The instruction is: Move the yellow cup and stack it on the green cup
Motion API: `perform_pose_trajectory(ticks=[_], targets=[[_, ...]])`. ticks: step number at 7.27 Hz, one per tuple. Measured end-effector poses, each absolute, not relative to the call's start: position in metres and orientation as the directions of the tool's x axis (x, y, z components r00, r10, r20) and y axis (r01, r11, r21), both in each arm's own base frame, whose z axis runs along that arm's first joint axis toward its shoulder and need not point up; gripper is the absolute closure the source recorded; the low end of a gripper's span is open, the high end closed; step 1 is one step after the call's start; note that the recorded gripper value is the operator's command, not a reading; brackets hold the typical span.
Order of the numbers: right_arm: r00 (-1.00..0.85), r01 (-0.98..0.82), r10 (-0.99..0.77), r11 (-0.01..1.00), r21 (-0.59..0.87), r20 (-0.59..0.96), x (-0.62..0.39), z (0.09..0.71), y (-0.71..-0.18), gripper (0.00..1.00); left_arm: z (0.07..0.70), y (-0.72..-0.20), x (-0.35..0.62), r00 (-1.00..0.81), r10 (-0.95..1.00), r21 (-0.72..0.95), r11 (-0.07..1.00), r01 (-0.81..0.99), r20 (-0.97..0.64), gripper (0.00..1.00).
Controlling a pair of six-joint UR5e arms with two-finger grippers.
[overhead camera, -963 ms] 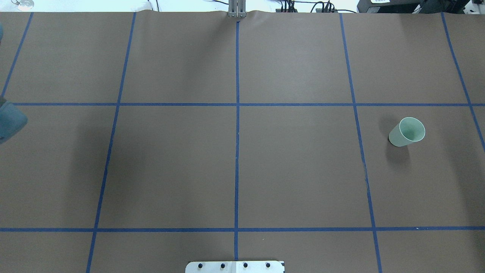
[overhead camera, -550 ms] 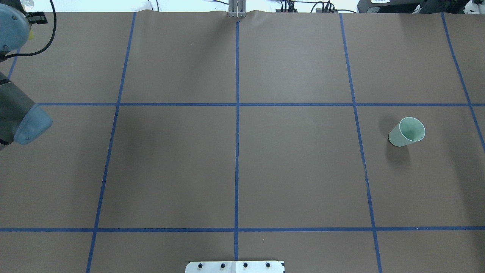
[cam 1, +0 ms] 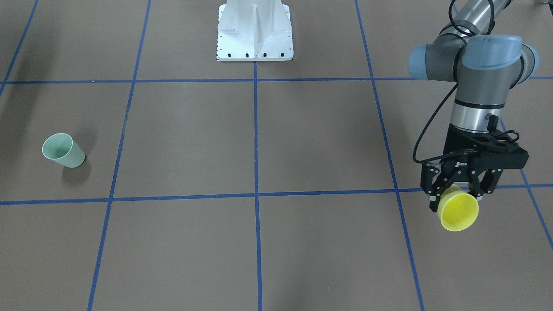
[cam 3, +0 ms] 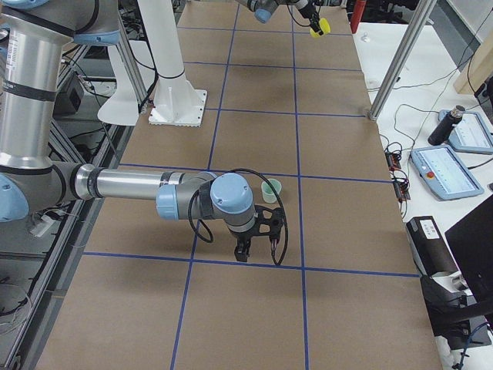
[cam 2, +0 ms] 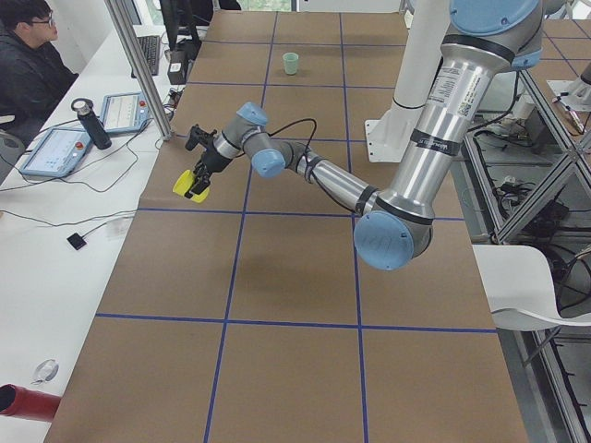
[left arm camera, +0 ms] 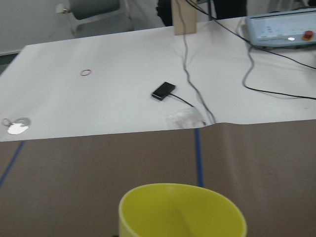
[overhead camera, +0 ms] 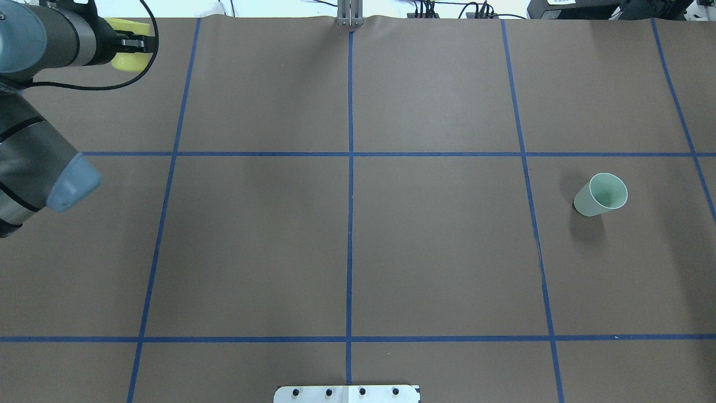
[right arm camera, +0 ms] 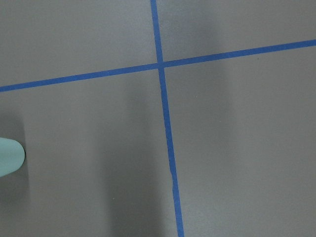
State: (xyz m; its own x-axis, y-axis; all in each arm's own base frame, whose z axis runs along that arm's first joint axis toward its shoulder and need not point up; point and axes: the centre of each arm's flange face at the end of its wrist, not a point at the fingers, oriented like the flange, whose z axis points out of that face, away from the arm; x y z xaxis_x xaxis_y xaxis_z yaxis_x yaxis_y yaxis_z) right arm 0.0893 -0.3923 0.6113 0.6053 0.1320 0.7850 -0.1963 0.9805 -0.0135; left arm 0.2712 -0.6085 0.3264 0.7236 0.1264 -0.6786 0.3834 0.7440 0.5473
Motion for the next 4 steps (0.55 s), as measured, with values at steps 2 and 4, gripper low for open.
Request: perform_pose_trajectory(ticks=[2,4], targets=[[0.585,-0.201,0.135,0.979,-0.018,0.799,0.072,0.583,-0.426,0.01,0.295,-0.602,0.289,0.655,0.260,0.568,0.761,0.313,-0.710,0.82],[0.588,-0.093,0.006,0.994,0.060,0.809,0.013,0.538,-0.487,0.01,0.279,-0.591,0.308,0.618,0.384,0.622,0.751,0.223,-0.686,0.82]])
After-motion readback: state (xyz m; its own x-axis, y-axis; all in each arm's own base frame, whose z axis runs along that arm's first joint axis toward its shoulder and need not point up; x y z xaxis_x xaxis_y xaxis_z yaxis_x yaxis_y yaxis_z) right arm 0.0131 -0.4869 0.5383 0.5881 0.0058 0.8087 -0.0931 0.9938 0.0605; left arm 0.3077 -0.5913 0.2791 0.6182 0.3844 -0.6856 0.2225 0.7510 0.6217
